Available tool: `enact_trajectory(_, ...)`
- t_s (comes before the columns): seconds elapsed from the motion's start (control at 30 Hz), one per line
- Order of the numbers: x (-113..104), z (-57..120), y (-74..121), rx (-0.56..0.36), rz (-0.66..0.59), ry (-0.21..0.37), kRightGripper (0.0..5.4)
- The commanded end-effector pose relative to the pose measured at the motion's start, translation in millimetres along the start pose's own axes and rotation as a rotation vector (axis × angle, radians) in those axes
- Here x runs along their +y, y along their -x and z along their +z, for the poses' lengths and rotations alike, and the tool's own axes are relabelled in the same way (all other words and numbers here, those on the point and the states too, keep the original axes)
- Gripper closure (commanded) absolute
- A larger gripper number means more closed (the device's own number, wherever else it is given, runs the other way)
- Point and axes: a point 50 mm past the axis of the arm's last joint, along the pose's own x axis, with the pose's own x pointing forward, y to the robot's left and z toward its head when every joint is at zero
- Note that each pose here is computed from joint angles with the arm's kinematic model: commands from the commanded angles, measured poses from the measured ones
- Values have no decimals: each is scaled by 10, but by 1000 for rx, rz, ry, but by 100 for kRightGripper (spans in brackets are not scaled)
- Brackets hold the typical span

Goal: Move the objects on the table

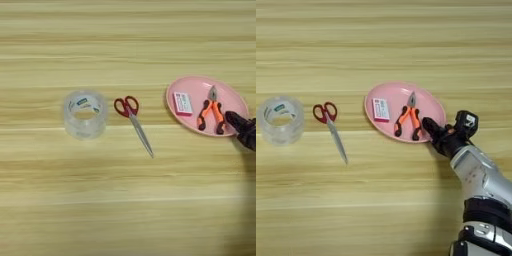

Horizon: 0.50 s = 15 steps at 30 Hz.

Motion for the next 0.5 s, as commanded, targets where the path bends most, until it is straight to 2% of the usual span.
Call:
enact_trajectory(0.03, 89, 233, -32, -62, 21, 41, 366)
enact_trajectory(0.23, 89, 220, -23, -55, 22, 39, 435)
enact_trajectory(0.5, 126, 136, 78, -29, 42, 52, 493)
